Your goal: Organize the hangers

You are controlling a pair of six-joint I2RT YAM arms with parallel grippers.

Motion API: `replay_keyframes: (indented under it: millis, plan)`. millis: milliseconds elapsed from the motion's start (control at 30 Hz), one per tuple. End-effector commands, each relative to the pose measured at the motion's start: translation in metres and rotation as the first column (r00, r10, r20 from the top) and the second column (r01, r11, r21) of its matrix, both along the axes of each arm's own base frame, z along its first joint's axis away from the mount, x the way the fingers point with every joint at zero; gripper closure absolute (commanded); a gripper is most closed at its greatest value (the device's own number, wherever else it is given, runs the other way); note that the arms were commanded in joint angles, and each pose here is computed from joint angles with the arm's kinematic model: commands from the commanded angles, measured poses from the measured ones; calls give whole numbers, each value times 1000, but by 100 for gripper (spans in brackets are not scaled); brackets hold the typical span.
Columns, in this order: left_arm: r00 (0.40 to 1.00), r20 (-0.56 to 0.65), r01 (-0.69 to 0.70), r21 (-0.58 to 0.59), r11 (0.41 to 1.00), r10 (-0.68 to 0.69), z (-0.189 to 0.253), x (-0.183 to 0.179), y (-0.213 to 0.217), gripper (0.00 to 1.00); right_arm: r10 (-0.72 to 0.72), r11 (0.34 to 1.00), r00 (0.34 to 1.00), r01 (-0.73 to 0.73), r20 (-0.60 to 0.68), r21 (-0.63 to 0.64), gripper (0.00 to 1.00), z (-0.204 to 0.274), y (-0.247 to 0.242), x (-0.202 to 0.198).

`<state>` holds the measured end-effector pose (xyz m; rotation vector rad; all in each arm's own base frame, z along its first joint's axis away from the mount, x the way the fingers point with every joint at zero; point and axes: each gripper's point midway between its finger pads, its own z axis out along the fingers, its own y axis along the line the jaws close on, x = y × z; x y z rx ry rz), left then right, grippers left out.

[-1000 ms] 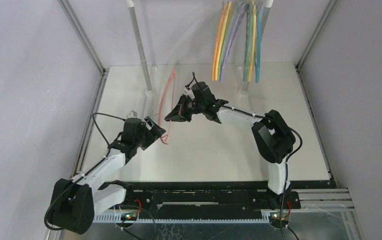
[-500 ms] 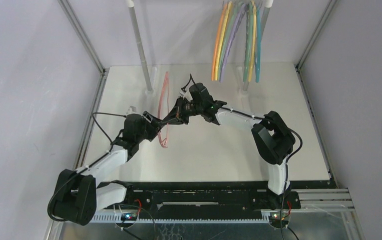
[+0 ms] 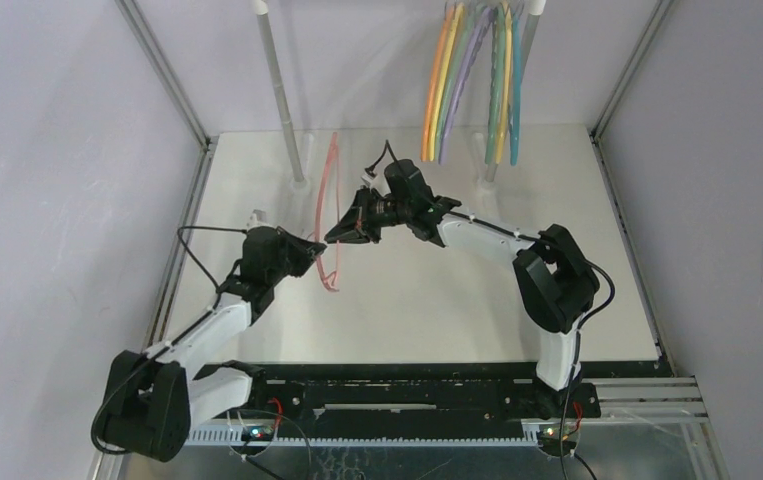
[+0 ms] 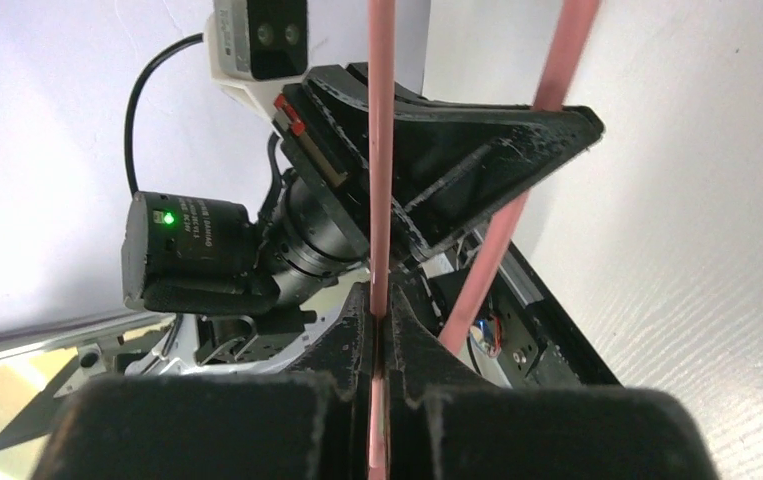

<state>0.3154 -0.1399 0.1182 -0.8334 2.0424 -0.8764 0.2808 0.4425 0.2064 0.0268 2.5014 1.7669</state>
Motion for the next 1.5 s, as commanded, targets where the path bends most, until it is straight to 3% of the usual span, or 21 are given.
replay_keyframes:
  millis: [0, 300, 400, 533, 700, 800, 900, 967, 1100, 1267, 1367, 1467]
  plan:
    - [983, 182, 24, -37, 999, -17, 77, 7, -5, 100, 33, 999, 997, -32, 69, -22, 100, 5, -10, -8]
    - [952, 306, 29, -16, 999, -23, 151, 0, 1, 100, 53, 990, 996, -43, 76, -134, 100, -26, -22, -7]
    - [937, 349, 40, -26, 999, -28, 176, 4, -2, 100, 98, 971, 991, -76, 86, -225, 99, -37, -26, -12]
    - [908, 414, 87, -40, 995, -63, 214, 9, -11, 100, 140, 945, 982, -93, 130, -315, 80, -43, -30, -16]
    - [869, 486, 128, -50, 990, -88, 253, 11, -19, 100, 149, 933, 976, -85, 160, -350, 72, -45, -36, -18]
    - [860, 500, 132, -35, 991, -97, 263, 12, -19, 100, 145, 923, 970, -60, 197, -380, 58, -39, -40, -15]
    - [876, 465, 120, 52, 991, -131, 255, 14, -15, 100, 134, 893, 948, 10, 288, -450, 39, -28, -53, -8]
    - [884, 440, 109, 130, 986, -156, 245, 15, -11, 100, 118, 868, 926, 79, 358, -490, 32, -18, -66, -2]
    - [906, 372, 93, 288, 953, -201, 216, 15, 2, 100, 92, 837, 885, 180, 457, -517, 29, 4, -89, 3]
    - [928, 270, 113, 452, 885, -257, 181, 14, 16, 100, 72, 843, 813, 260, 578, -471, 28, 42, -103, 1]
    - [943, 210, 114, 526, 843, -259, 162, 17, 26, 100, 87, 850, 756, 283, 649, -443, 15, 68, -107, -8]
    - [952, 173, 110, 579, 808, -254, 152, 19, 34, 100, 95, 855, 716, 297, 692, -425, 12, 88, -114, -19]
